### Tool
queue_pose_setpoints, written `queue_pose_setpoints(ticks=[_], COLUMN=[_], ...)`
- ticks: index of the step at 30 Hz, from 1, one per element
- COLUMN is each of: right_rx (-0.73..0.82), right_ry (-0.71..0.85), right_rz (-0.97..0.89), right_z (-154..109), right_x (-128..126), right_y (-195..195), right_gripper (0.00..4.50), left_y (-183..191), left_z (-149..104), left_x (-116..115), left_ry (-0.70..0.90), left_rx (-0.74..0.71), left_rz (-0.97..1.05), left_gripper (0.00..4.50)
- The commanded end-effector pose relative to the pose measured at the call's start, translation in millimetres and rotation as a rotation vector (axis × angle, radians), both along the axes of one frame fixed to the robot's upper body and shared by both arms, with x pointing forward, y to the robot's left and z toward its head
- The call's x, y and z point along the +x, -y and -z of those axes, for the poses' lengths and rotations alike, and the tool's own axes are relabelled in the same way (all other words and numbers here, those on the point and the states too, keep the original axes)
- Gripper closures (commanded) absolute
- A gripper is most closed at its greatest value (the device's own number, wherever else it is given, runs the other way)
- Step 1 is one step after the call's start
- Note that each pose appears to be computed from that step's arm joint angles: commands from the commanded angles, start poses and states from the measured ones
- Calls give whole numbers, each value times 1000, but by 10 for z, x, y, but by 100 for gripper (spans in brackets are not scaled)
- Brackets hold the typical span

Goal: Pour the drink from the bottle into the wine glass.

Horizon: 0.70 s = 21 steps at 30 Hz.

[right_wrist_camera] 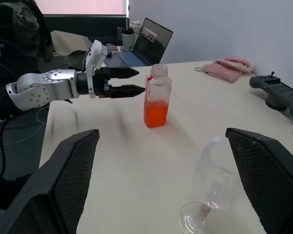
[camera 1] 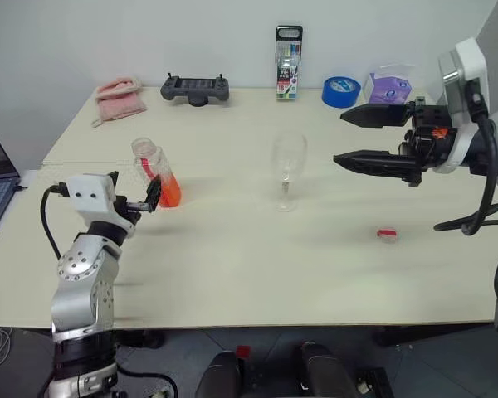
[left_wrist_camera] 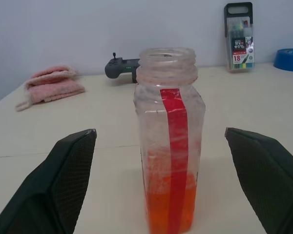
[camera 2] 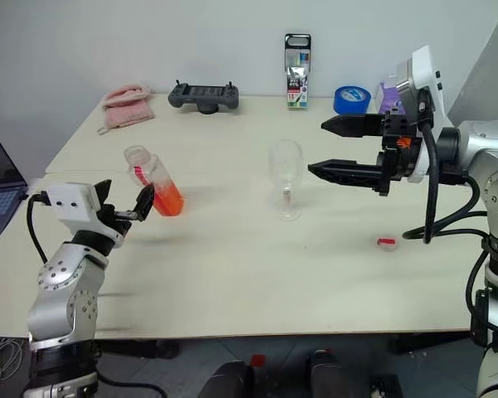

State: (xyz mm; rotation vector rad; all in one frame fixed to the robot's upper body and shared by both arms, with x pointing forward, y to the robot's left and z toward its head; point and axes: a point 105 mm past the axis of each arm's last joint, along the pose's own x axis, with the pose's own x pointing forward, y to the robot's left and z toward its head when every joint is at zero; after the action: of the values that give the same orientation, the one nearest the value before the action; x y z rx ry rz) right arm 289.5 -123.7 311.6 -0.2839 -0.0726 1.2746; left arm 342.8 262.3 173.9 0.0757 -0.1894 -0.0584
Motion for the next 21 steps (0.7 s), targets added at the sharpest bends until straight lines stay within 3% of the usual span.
queue_pose_setpoints(ticks=[1, 10, 20, 21], right_rx=[-6, -16, -20, -24], right_ry=[69, 70, 63, 67], right_rz=[-20, -13, 8, 12], right_z=[-137, -114, -74, -71], right_x=[-54, -49, -13, -7], right_y=[-20, -43, -64, -66], right_gripper=[8, 8, 8, 3], left_y=[84, 78, 107, 109], left_z=[-106, -243, -200, -199], left_x=[89, 332, 536, 550], left_ry=[29, 93, 87, 91], left_rx=[30, 17, -13, -22], left_rz=[23, -71, -48, -47], left_gripper=[0, 0, 0, 19])
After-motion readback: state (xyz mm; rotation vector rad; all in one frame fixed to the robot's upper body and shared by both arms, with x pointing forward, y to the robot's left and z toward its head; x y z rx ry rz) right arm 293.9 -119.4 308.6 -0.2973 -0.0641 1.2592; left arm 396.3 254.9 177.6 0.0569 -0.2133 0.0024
